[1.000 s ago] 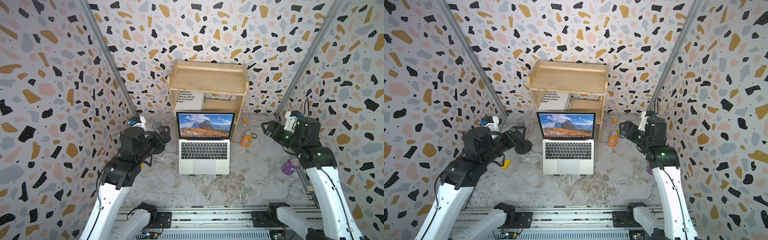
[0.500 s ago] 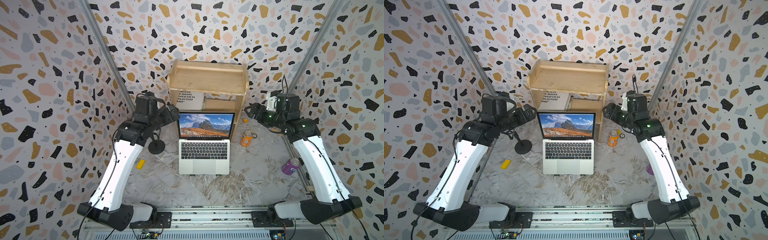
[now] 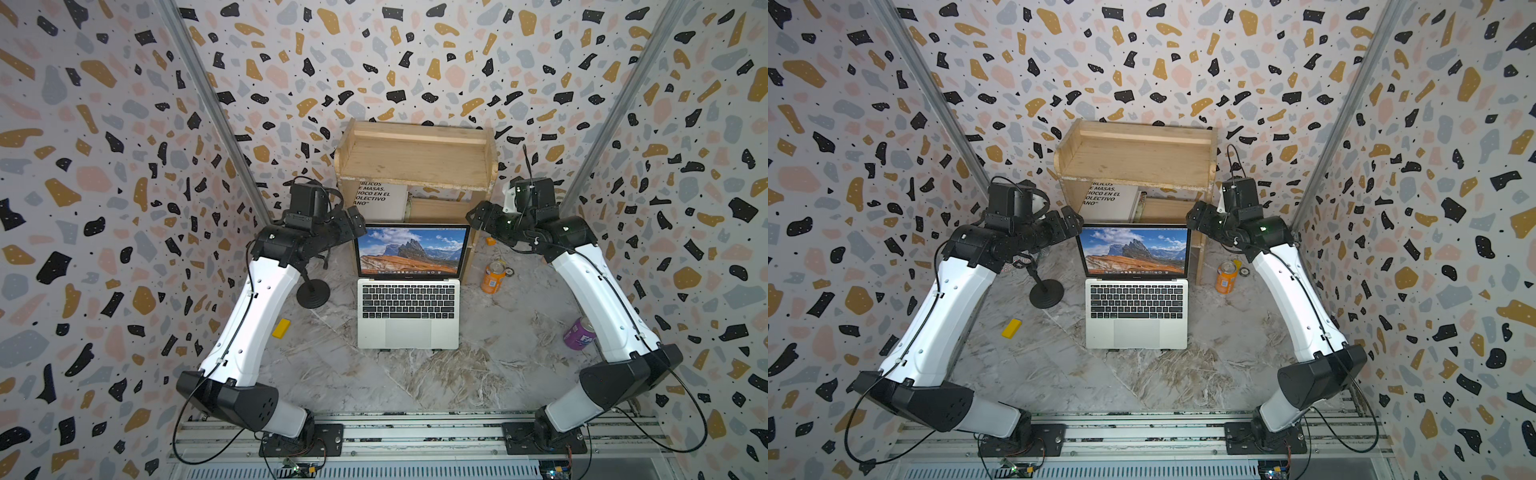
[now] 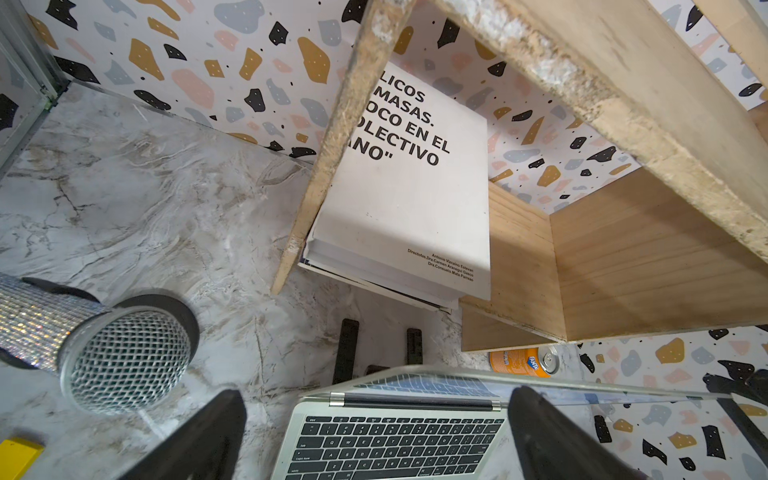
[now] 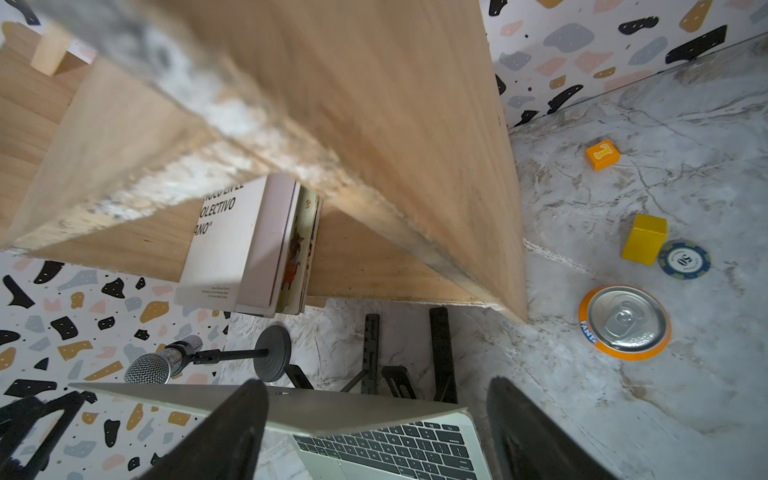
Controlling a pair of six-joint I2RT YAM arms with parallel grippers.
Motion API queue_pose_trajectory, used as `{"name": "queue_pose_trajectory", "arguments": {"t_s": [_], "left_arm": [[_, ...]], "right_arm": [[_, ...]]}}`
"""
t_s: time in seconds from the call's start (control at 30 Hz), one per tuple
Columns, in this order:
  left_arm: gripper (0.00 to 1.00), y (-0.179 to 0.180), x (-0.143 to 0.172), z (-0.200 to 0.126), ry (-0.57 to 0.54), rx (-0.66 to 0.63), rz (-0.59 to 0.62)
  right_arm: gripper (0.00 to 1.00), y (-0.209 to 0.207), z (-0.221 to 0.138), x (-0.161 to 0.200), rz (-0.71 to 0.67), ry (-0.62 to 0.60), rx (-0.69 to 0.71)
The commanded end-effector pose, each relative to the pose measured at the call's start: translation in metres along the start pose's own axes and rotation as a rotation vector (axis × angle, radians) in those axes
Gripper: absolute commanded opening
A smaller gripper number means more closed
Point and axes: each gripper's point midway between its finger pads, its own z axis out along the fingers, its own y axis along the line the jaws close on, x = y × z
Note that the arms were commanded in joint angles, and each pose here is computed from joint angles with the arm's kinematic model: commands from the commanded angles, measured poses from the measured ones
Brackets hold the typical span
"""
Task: Close the laptop lid and set it aside
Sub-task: Close the lid of the laptop.
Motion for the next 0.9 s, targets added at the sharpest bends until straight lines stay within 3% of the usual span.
{"name": "queue_pose_trajectory", "arguments": {"t_s": [0.0,0.87], "left_arm": [[1.0,-0.008,-0.012,-0.005,-0.046,0.011,0.03],[1.0,-0.009,0.014,0.013,0.035,0.016,0.062]], "right_arm": [[0.87,0.012,-0.014,-0.006,-0.024,-0.037,-0.009],[0.86,0.016,0.0,0.01,-0.058,0.0,0.011]]}}
